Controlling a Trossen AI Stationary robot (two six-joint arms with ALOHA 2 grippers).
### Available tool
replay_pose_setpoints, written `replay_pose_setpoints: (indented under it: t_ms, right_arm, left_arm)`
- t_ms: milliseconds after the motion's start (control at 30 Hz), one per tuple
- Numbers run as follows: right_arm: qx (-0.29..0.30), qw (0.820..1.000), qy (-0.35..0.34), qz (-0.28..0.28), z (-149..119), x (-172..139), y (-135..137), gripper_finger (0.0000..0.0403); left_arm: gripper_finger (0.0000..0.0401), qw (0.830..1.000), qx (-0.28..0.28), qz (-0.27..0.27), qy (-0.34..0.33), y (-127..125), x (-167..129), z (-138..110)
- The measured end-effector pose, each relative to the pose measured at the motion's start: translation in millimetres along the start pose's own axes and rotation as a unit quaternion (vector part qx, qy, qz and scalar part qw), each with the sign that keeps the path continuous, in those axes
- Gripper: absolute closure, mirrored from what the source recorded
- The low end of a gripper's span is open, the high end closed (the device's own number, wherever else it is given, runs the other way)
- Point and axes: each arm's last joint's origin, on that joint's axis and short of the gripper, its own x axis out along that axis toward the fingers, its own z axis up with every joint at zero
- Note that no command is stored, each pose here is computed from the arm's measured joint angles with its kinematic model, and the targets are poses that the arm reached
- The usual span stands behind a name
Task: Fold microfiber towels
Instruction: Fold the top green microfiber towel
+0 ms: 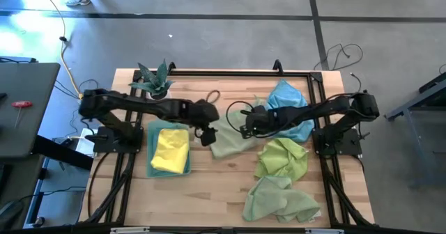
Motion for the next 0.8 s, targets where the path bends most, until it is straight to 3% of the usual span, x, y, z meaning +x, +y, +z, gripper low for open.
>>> replay_pose_setpoints:
  t_ms: [367,533,800]
  right_arm:
    - [0.005,0.994,-0.031,0.109,-4,22,25,0.0403]
    - [-0.007,0.990,-0.017,0.139,-17,40,36,0.0403]
    - [-0.009,0.982,-0.024,0.187,-34,37,52,0.0403]
  left_arm:
    - [0.0170,0.989,-0.069,0.036,-0.126,-3,-73,5]
    - [0.0170,0.983,-0.107,0.042,-0.146,-7,-83,4]
    - [0.0170,0.980,-0.127,0.032,-0.150,-13,-86,2]
